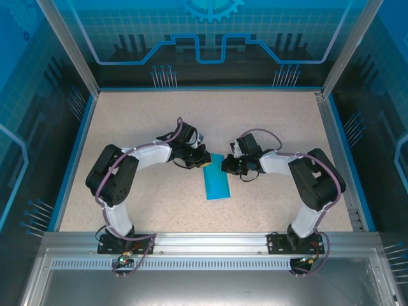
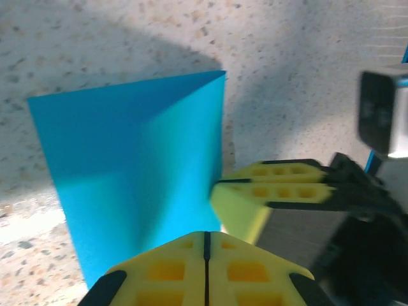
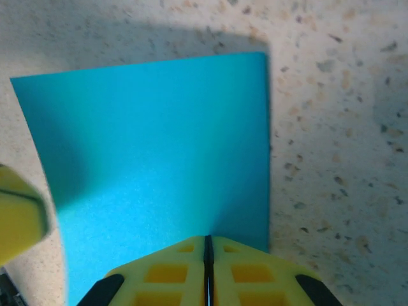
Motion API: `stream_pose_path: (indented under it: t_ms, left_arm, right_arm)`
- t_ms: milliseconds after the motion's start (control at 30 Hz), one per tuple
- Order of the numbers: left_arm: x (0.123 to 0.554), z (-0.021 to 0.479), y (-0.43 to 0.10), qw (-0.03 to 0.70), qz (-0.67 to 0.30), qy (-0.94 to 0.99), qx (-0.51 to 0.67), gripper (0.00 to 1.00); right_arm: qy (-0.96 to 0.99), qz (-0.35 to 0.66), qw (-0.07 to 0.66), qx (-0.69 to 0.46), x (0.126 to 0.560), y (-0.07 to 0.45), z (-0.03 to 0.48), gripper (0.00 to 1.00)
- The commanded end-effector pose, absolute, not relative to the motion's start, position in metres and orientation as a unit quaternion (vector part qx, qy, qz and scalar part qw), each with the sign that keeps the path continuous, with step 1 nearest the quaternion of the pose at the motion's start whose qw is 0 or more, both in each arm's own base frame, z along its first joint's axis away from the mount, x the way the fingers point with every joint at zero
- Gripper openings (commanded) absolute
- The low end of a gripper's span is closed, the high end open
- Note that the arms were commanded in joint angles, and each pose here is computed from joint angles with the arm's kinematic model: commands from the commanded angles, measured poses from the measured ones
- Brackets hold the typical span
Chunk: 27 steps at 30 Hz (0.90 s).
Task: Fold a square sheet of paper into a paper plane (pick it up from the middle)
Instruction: First fold in half a square sheet of paper at the center of the table.
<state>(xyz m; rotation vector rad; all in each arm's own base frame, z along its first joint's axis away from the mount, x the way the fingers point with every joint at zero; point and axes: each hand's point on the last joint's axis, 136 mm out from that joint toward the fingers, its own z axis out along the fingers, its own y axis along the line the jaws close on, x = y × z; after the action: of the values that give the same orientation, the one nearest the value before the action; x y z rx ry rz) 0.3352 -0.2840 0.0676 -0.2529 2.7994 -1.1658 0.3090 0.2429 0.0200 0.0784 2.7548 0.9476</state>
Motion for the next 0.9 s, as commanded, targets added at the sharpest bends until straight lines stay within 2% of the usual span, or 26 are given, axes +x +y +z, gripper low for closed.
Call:
stream_pose_path:
  t_ms: [0,267,633,867]
  left_arm:
    - [0.331,0.077,-0.299,0.038,-0.391,0.918,-0.053,0.07]
    - [0.336,0.068,-0.313,0.034,-0.374,0.926,-0.041,0.07]
    - [0.354,0.045,-0.329,0.026,-0.363,0.930,-0.044,0.04]
    - [0.351,0.044,-0.338,0.020,-0.373,0.927,-0.031,0.04]
  right_arm:
    - [0.944,0.317,0.095,0.013,0.304,0.248,0.014,0.10]
    - [0.946,0.313,0.084,0.013,0.303,0.250,0.004,0.10]
    - [0.937,0.332,0.113,0.009,0.293,0.241,0.030,0.11]
    - [0.940,0.330,0.087,0.019,0.280,0.237,0.013,0.10]
